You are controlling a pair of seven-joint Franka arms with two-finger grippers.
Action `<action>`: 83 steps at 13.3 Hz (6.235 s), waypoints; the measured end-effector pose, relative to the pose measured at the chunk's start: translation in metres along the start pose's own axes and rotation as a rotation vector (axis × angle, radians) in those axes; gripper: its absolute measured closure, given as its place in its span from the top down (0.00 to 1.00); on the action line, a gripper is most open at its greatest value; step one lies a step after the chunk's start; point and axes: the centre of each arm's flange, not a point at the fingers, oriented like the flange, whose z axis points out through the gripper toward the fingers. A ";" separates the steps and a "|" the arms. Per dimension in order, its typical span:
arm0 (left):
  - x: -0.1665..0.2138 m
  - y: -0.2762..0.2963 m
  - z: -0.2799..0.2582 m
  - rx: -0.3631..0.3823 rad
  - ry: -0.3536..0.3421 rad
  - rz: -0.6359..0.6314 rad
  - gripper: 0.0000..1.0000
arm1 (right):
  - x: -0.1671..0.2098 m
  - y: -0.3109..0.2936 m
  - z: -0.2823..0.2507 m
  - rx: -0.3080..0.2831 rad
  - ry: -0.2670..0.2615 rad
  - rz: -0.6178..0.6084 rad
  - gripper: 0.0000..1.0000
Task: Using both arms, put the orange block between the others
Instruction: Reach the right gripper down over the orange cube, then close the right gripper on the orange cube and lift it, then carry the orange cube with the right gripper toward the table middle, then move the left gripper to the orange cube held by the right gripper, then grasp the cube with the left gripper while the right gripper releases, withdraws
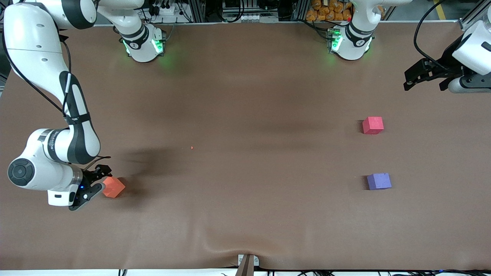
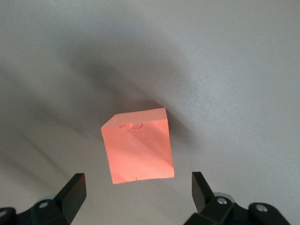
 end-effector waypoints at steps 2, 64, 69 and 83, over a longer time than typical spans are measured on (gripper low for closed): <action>0.000 0.000 -0.001 0.000 0.002 0.000 1.00 | 0.003 0.001 0.012 -0.007 0.007 -0.004 1.00; 0.007 0.182 0.080 0.038 -0.103 -0.088 1.00 | 0.170 -0.383 -0.186 0.245 0.007 0.864 1.00; 0.013 0.269 0.149 0.030 -0.085 -0.142 1.00 | 0.079 -0.313 -0.291 0.114 -0.037 0.848 1.00; -0.028 0.408 0.342 0.099 -0.074 -0.364 1.00 | -0.110 -0.151 -0.384 0.052 -0.007 0.748 1.00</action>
